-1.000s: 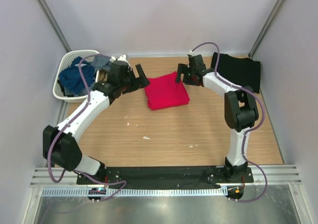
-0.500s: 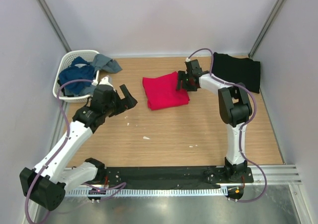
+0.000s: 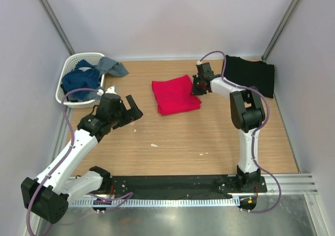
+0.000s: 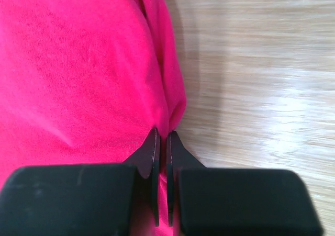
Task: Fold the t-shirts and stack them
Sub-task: Neatly place the folded tshirt to the corner
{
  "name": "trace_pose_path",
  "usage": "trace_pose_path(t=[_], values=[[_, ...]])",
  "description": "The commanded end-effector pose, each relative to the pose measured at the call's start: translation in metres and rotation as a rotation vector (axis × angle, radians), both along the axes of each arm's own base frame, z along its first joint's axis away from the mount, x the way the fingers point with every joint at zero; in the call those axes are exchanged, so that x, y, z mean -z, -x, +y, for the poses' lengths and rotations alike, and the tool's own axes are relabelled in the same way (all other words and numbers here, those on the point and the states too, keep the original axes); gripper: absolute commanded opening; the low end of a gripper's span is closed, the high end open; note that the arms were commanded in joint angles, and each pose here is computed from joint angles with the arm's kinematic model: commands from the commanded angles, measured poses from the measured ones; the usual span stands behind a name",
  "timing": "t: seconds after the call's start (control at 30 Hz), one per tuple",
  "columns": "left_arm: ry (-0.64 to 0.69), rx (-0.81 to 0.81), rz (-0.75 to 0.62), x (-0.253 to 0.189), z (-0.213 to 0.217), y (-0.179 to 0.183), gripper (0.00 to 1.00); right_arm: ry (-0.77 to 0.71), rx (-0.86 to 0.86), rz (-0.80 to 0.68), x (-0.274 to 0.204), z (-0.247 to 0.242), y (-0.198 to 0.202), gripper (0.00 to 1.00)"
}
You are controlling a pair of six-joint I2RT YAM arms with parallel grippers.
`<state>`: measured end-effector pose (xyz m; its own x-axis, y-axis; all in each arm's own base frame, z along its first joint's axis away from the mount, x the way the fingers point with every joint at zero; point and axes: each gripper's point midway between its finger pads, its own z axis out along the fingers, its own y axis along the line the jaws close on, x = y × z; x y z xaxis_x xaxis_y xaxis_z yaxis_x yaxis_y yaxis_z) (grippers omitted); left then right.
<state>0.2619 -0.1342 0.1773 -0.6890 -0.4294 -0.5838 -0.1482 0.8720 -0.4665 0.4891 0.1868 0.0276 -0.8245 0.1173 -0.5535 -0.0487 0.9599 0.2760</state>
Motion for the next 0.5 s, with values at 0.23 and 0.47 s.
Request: trace_pose_path(t=[0.23, 0.47], values=[[-0.044, 0.008, -0.02, -0.003, 0.004, -0.007, 1.0, -0.009, 0.183, -0.139, -0.068, -0.078, -0.06, 0.01], [-0.052, 0.025, 0.0, 0.001, -0.002, -0.025, 1.0, 0.058, 0.171, -0.227, -0.115, -0.1, -0.103, 0.01]])
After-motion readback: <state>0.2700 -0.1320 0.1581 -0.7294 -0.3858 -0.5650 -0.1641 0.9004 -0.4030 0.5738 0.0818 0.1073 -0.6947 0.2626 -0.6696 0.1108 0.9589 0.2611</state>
